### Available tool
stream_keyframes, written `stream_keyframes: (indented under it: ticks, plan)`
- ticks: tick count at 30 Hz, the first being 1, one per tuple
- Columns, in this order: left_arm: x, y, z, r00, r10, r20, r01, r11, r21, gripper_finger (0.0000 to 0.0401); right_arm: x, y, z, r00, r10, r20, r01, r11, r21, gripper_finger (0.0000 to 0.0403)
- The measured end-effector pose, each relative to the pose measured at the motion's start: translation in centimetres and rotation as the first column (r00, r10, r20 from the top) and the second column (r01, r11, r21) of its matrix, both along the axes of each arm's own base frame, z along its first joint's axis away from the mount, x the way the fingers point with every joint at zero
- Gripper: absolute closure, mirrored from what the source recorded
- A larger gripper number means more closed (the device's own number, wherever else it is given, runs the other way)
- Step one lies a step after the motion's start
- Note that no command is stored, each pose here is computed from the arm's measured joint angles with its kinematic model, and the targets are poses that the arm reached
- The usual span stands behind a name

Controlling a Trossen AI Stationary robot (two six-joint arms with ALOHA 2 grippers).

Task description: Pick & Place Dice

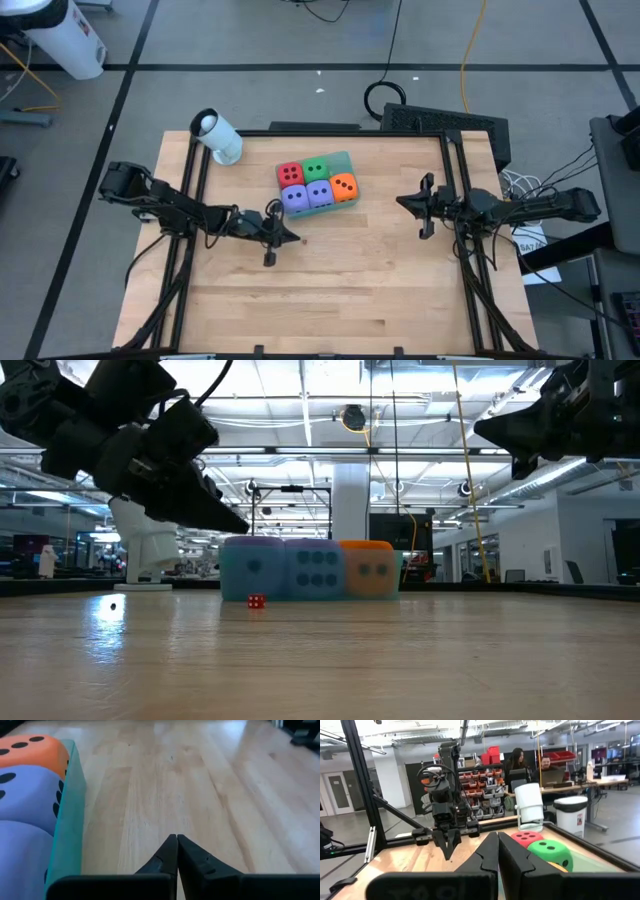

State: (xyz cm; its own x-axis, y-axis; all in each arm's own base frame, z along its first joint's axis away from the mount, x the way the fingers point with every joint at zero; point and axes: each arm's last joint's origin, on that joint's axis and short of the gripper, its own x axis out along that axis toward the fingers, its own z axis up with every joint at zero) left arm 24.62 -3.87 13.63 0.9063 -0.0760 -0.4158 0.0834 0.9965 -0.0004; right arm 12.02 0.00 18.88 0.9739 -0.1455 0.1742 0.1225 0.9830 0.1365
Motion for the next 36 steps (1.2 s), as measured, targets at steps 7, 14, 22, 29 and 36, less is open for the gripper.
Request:
stream_keyframes:
  ticks: [7,14,22,29,36]
  plan:
    - [2.9,0.1,3.3,0.992,-0.093,0.081,0.097,0.994,-0.044,0.0388,0.1,0.0,-0.1,1.0,0.009,-0.009,-0.009,1.0,0.012,0.0403]
    - [5.1,0.0,6.2,0.992,-0.101,0.078,0.097,0.994,0.056,0.0392,0.4,0.0,-0.5,0.999,0.011,-0.042,-0.01,1.0,0.029,0.0403]
    - [4.8,-1.0,5.3,0.999,-0.043,0.0,0.043,0.999,-0.013,0.038,0.7,0.0,-0.8,0.998,-0.009,-0.068,0.012,0.999,0.03,0.0403]
    - [4.9,-2.6,2.0,0.988,-0.015,-0.151,0.034,0.992,0.12,0.0332,0.8,-0.1,-0.8,0.997,-0.041,-0.071,0.044,0.998,0.041,0.0403]
    - [5.1,-2.0,-2.0,0.949,0.023,-0.314,0.054,0.97,0.235,0.0234,0.9,-0.1,-0.9,0.997,-0.033,-0.074,0.038,0.997,0.066,0.0403]
